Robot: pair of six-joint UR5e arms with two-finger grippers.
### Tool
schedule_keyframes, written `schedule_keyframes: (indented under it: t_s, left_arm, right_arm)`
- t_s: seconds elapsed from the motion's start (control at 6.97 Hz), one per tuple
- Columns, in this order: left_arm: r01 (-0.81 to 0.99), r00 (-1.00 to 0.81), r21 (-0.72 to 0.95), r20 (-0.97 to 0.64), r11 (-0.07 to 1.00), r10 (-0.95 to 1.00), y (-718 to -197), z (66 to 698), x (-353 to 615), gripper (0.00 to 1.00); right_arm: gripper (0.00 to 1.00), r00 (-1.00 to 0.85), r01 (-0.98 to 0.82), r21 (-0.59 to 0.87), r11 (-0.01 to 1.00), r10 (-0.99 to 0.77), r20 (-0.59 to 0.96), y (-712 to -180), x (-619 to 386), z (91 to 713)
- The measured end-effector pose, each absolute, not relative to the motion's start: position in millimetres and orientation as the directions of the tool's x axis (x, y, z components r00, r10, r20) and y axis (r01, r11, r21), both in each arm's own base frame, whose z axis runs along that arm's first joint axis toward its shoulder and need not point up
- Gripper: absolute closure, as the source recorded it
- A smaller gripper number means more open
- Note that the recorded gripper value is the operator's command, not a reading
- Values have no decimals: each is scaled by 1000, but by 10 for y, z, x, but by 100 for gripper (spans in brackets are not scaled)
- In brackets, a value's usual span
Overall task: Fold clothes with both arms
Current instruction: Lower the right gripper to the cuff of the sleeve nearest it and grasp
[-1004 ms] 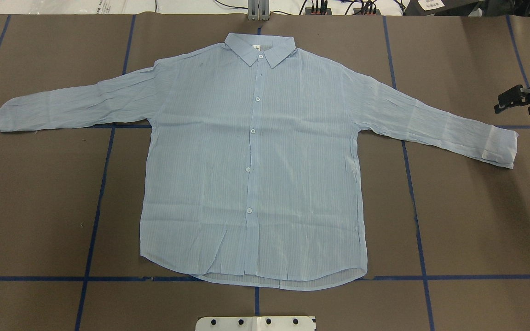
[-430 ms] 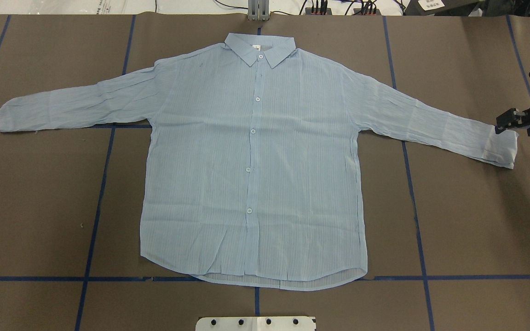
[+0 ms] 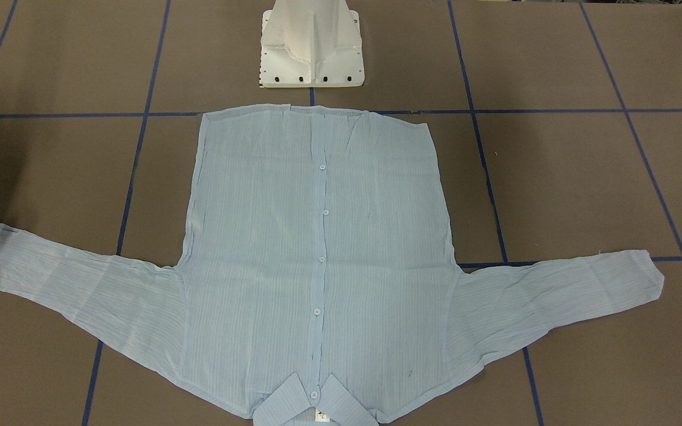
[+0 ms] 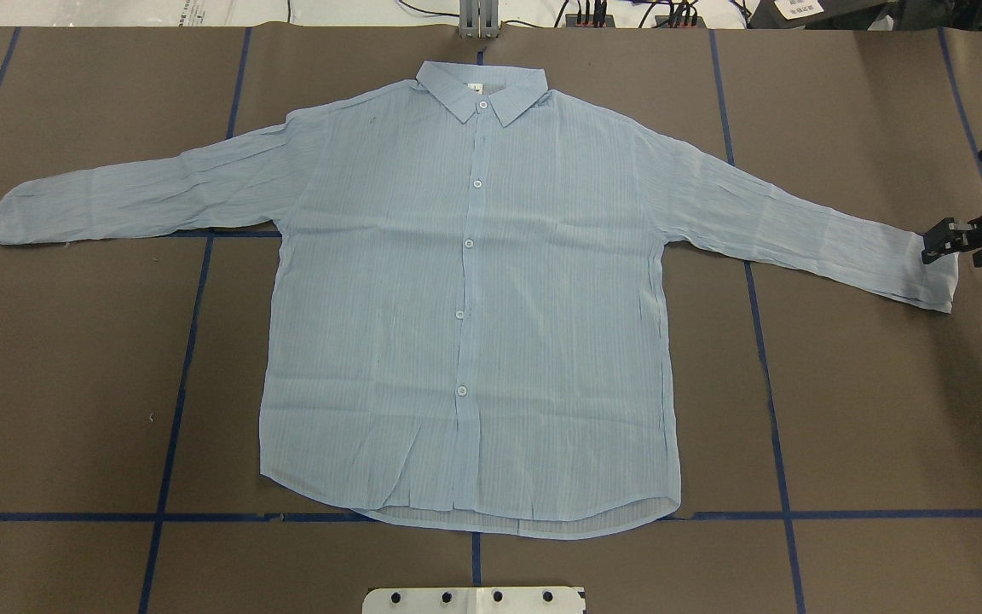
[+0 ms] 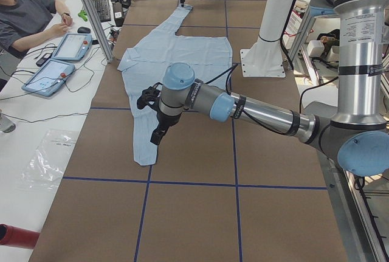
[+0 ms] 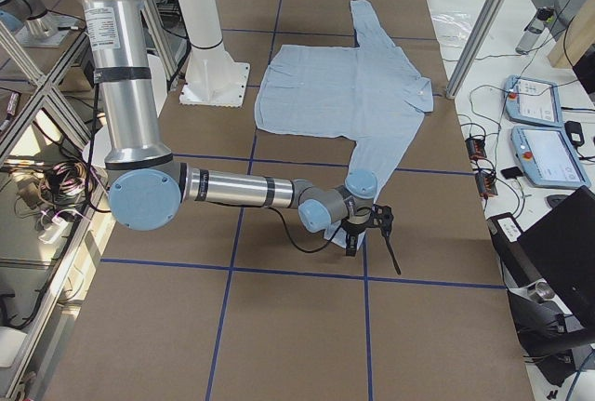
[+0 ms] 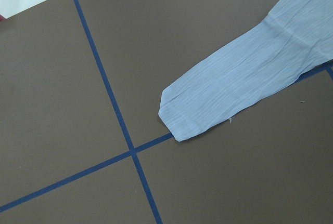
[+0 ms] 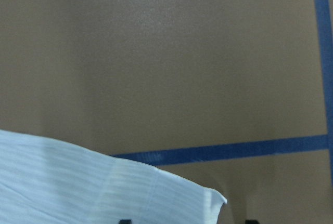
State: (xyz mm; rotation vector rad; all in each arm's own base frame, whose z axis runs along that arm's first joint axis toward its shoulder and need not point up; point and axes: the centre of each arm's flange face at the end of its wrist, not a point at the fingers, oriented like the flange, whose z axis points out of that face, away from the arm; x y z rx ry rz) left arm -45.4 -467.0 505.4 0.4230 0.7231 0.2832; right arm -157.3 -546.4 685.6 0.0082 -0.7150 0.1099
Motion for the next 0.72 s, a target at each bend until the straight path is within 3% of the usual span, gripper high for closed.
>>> schedule_keyframes:
  t_s: [0.14, 0.72]
  left_arm:
    - [-105, 718, 465, -576, 879, 391, -4662, 5063, -455, 0]
    - [-105, 718, 466, -576, 879, 391, -4658, 5066, -455, 0]
  right_arm:
    - [100, 748, -110, -35, 993, 106, 655, -5463, -1575, 6856]
    - [100, 730, -138, -33, 990, 125, 672, -5499, -1598, 6647]
